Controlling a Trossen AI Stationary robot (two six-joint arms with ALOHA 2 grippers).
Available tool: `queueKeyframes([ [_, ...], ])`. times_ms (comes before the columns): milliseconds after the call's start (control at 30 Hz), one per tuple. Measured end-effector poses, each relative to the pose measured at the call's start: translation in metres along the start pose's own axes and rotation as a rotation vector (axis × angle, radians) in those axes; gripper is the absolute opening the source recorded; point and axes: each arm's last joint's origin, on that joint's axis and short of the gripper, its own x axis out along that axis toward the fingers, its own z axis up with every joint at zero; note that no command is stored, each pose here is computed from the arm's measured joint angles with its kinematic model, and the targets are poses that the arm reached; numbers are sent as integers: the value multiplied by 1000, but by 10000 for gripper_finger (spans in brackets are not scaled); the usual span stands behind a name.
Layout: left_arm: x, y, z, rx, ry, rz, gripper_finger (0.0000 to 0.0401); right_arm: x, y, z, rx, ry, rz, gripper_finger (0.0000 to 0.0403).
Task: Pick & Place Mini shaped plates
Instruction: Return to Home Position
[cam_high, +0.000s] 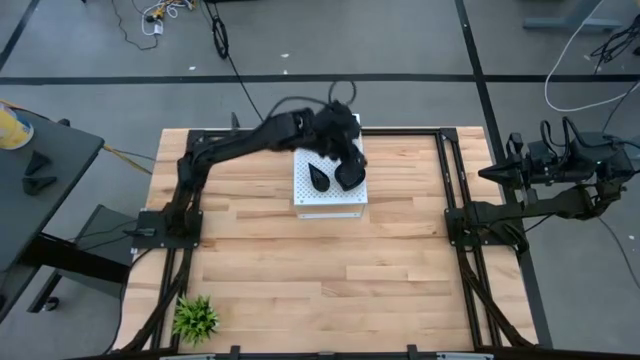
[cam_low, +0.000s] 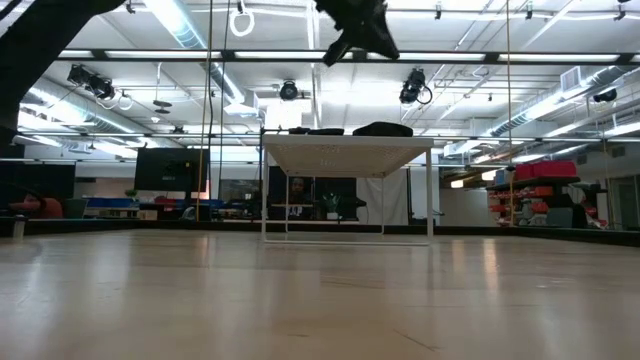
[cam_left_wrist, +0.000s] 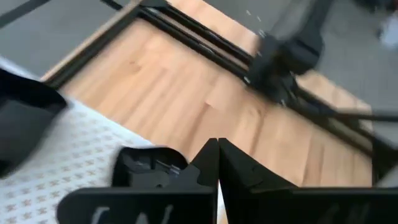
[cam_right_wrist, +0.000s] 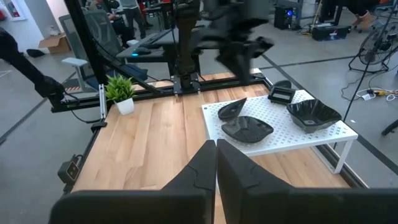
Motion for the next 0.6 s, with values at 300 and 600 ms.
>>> queueKeyframes([
  [300, 14, -41, -47, 177, 95, 5, 4, 0, 0, 0, 0, 0, 0, 19],
  [600, -10, -45, -108, 250, 71, -117, 3, 0, 0, 0, 0, 0, 0, 19],
])
